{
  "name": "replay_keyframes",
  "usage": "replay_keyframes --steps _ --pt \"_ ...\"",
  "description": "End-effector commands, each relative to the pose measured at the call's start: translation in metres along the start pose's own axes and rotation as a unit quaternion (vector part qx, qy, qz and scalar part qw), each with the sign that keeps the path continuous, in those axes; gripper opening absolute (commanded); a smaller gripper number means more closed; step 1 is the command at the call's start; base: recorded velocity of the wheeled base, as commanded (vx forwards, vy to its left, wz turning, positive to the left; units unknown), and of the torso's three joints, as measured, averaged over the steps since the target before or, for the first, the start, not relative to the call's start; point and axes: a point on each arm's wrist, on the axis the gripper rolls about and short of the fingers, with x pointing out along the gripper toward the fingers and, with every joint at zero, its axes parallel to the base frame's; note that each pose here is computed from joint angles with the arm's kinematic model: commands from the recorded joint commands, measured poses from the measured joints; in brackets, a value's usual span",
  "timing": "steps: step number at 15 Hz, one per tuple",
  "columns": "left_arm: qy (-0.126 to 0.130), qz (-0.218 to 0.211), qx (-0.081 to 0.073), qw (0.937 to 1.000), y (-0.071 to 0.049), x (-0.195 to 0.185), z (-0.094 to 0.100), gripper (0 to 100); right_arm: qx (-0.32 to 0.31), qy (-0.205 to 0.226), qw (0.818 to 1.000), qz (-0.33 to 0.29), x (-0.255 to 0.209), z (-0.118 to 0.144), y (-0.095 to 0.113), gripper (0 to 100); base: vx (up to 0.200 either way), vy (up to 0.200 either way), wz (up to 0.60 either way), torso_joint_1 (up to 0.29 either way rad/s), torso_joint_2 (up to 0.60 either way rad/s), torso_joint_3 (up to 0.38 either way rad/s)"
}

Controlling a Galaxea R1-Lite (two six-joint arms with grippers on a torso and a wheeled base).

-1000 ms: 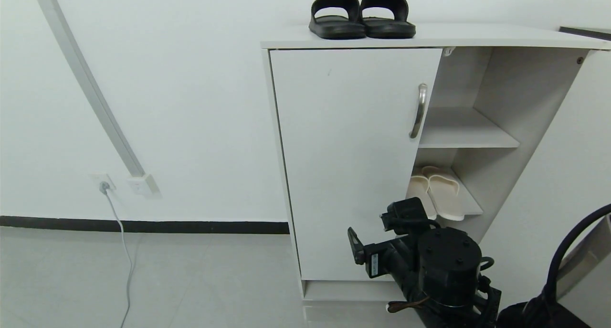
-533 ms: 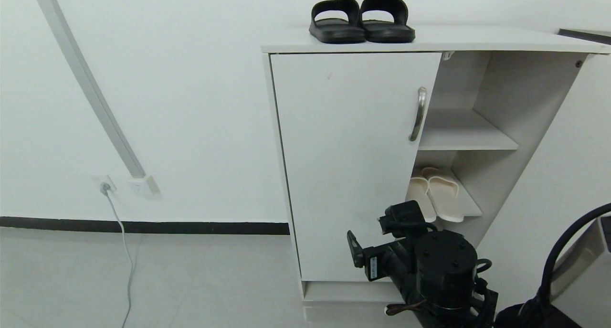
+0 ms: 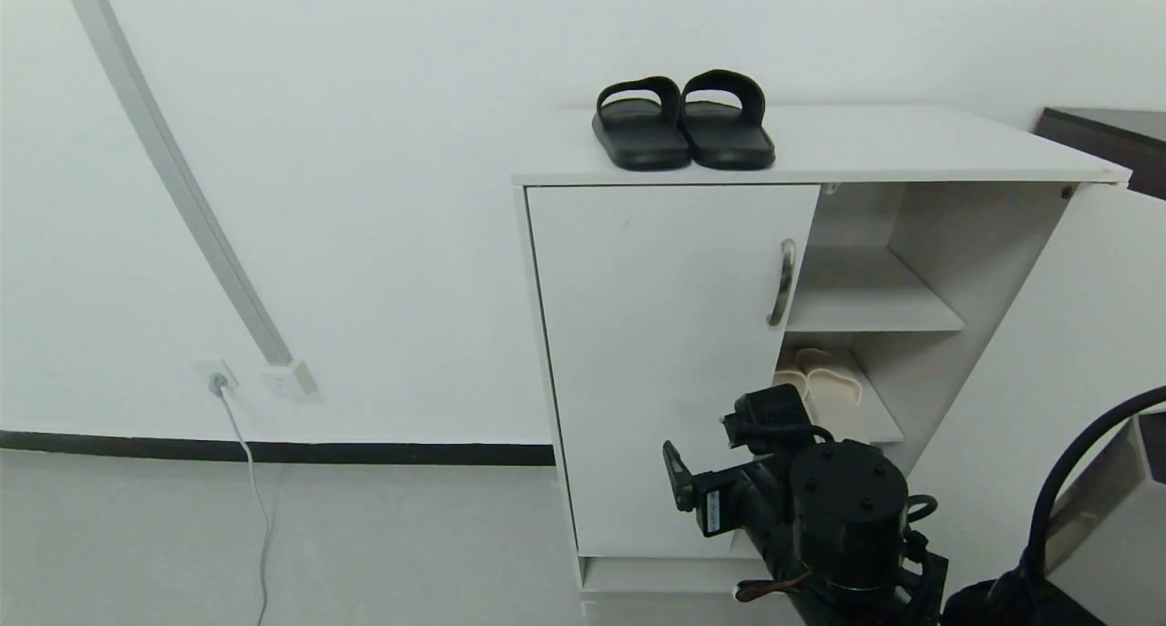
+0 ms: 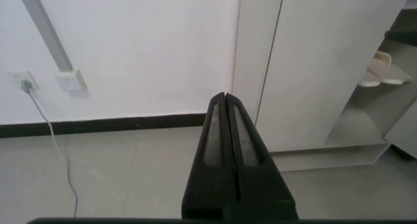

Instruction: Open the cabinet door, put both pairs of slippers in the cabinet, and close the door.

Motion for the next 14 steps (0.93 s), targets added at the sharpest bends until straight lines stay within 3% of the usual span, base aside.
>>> replay_keyframes --steps 1,14 --pt "0.001 0.0 0.0 1.0 0.0 0.0001 0.0 0 -0.001 0.001 1.0 0.003 -0.0001 -0.0008 0.001 100 0.0 0.0 0.0 0.124 -0.46 -0.359" --pt "0.001 0.0 0.0 1.0 0.0 0.0001 0.0 0 -0.001 0.001 1.0 0.001 -0.0003 -0.0012 0.0008 100 0.0 0.0 0.0 0.168 -0.49 -0.32"
